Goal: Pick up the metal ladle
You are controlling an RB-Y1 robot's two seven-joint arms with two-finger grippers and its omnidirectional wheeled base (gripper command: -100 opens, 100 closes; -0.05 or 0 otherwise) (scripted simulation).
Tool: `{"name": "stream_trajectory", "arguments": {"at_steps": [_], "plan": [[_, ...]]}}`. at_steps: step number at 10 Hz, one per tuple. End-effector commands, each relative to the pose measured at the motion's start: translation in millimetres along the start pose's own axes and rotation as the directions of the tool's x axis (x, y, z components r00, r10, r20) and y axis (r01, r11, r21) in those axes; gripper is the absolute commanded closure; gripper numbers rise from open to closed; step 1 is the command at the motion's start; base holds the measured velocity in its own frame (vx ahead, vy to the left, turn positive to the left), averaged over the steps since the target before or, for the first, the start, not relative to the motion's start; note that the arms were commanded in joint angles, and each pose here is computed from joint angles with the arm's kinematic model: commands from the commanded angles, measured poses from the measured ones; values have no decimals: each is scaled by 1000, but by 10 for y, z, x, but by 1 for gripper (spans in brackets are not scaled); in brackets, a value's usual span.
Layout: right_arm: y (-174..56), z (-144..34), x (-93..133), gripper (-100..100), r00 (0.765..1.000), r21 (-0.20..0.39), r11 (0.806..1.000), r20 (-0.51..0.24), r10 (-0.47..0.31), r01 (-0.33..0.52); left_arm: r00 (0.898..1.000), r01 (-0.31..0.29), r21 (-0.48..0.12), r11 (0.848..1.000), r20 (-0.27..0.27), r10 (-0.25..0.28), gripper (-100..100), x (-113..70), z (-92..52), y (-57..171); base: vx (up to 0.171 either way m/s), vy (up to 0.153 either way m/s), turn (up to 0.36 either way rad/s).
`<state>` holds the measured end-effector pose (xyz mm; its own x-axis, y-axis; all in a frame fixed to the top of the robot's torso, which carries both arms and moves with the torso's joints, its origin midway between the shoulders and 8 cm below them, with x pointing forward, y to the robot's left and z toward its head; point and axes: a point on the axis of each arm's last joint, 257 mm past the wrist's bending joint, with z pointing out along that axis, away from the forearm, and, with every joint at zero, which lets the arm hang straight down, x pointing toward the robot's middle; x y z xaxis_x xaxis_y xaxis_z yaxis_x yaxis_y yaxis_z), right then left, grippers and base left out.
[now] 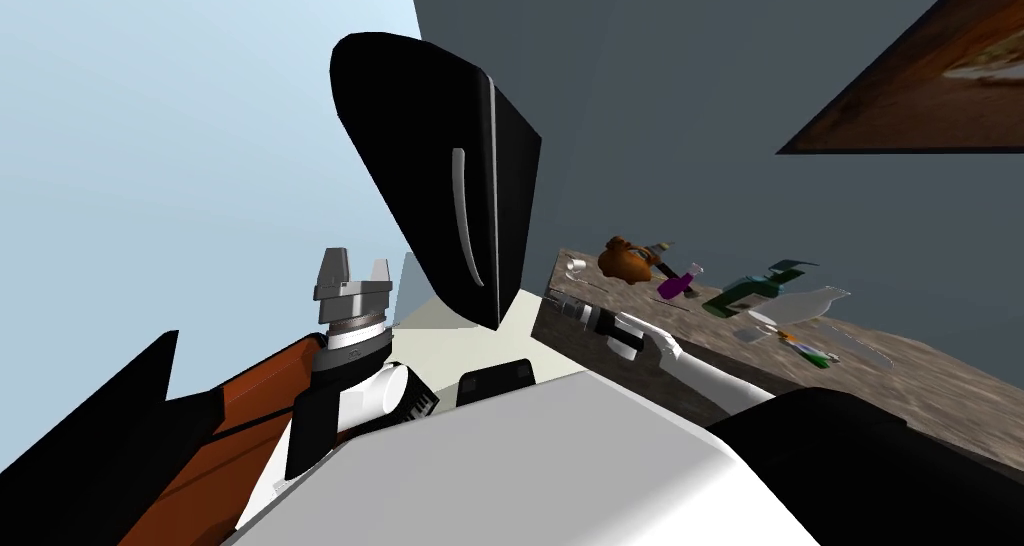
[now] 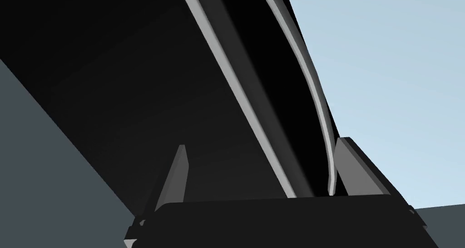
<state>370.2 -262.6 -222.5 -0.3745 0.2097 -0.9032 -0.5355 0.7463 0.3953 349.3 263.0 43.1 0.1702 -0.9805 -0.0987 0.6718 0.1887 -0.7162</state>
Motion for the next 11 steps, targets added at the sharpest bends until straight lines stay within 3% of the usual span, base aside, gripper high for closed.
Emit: {"name": "stream_trajectory", "arguments": {"at_steps": [1,2,3,4,5,6,7,8,9,10,11], "plan": [[-239,-143,142,-100,996,45,998,-72,-50,53,1000,0,0,1000,0,0,0,0,0,0,57,82,66],[-271,-177,129,-100,993,45,996,-92,-69,73,1000,0,0,1000,0,0,0,0,0,0,50,70,30],[-462,-317,245,-100,982,73,990,-156,-109,122,1000,0,0,1000,0,0,0,0,0,0,59,95,68],[-517,-357,242,-100,978,80,988,-171,-119,135,1000,0,0,1000,0,0,0,0,0,0,54,73,29],[-688,-511,341,-100,959,98,978,-235,-158,185,1000,0,0,1000,0,0,0,0,0,0,57,75,69],[-763,-563,339,-100,954,109,974,-251,-165,197,1000,0,0,1000,0,0,0,0,0,0,51,58,37],[-935,-742,423,-100,927,121,961,-318,-201,250,1000,0,0,1000,0,0,0,0,0,0,72,60,63],[-1007,-795,419,-100,921,132,957,-331,-204,259,1000,0,0,1000,0,0,0,0,0,0,66,50,42],[-1229,-1034,497,-100,885,150,938,-404,-232,314,1000,0,0,1000,0,0,0,0,0,0,79,57,62],[-1243,-1049,482,-100,881,149,936,-410,-237,320,1000,0,0,1000,0,0,0,0,0,0,80,49,38],[-1448,-1304,542,-100,838,158,914,-481,-259,373,1000,0,0,1000,0,0,0,0,0,0,95,59,74]]}}
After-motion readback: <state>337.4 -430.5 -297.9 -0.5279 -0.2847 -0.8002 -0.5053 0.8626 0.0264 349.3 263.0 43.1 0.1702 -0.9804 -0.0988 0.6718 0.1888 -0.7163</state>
